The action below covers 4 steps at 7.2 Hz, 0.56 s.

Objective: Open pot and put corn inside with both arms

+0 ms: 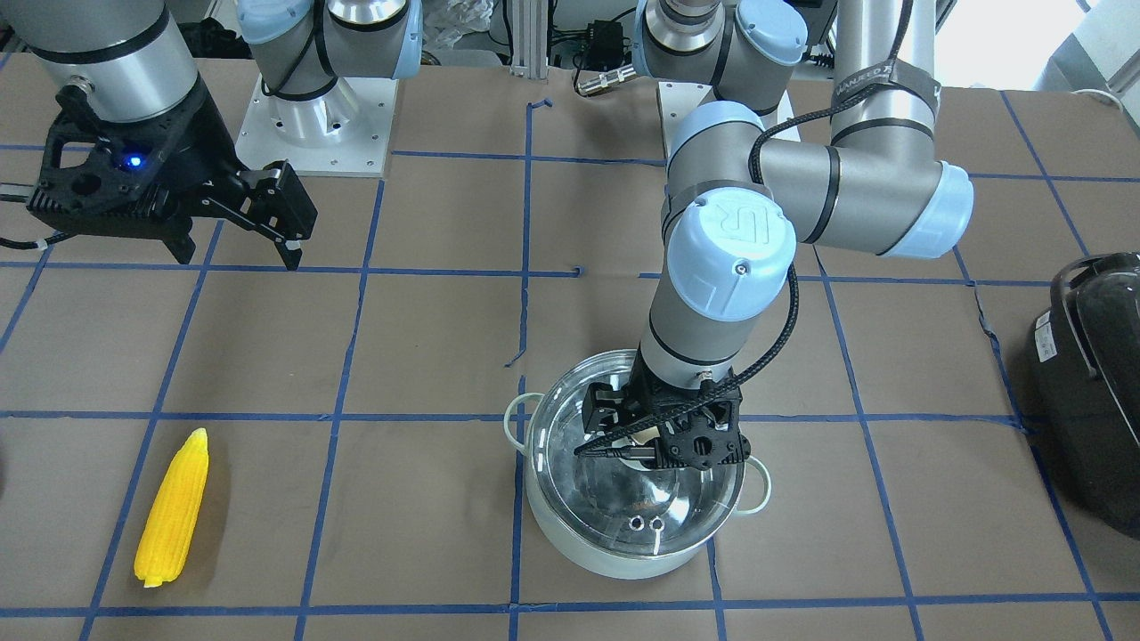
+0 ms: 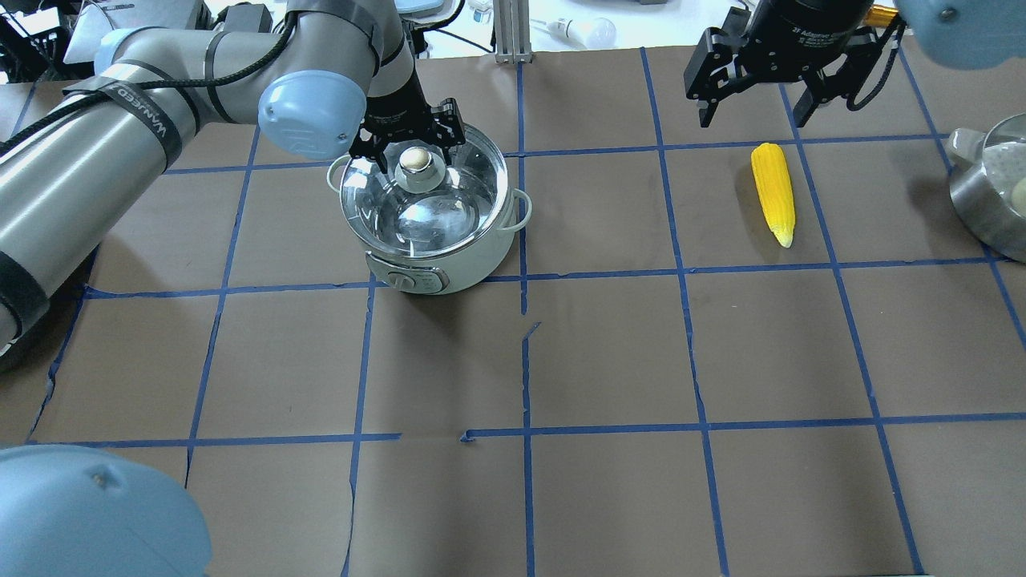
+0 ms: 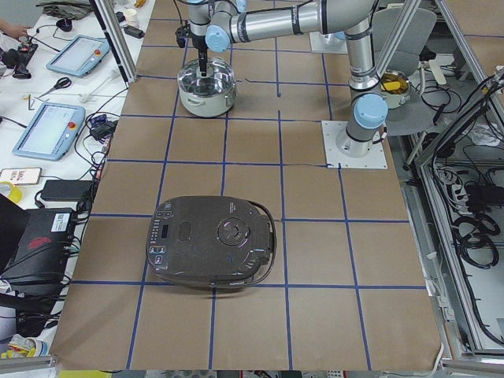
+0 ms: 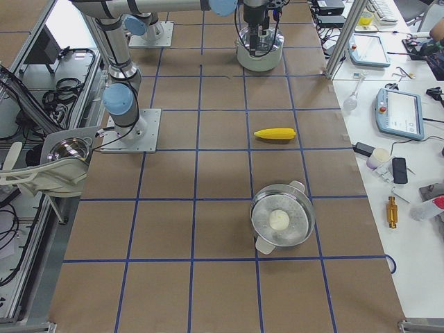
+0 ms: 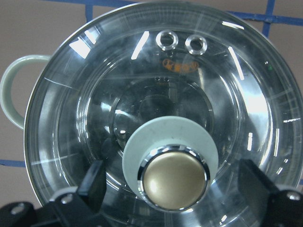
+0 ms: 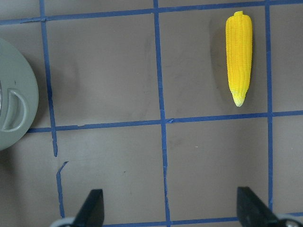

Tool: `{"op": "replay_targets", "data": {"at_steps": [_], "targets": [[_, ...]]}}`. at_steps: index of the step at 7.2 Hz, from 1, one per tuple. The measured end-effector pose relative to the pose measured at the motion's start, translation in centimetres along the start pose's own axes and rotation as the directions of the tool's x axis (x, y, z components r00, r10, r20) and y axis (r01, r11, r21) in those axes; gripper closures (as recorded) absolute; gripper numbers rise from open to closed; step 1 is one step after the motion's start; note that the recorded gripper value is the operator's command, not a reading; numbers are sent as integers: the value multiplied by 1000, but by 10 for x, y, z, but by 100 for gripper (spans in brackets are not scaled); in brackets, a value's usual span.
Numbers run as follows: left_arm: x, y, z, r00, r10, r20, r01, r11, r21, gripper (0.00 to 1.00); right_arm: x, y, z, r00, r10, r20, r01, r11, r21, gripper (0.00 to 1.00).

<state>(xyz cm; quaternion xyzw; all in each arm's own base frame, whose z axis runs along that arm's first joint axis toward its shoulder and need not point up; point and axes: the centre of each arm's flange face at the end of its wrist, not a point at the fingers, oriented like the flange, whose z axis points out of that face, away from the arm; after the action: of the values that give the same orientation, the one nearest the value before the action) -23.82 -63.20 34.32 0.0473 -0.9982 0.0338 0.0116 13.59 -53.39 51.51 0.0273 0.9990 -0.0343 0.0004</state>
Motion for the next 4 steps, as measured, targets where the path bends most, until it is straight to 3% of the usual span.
{"op": "replay_targets", "data": {"at_steps": [1, 3, 4], "targets": [[0, 0, 1, 1000, -1, -2, 1, 1000, -2, 66, 0, 0, 0, 1000, 0, 0, 0, 1000, 0, 0], [1, 0, -1, 1000, -1, -10, 1, 1000, 1, 81, 0, 0, 0, 1000, 1, 0, -1, 1000, 0, 0], [1, 1, -7, 1000, 2, -14, -2, 1000, 8, 83, 0, 0, 0, 1000, 1, 0, -1, 1000, 0, 0]]}}
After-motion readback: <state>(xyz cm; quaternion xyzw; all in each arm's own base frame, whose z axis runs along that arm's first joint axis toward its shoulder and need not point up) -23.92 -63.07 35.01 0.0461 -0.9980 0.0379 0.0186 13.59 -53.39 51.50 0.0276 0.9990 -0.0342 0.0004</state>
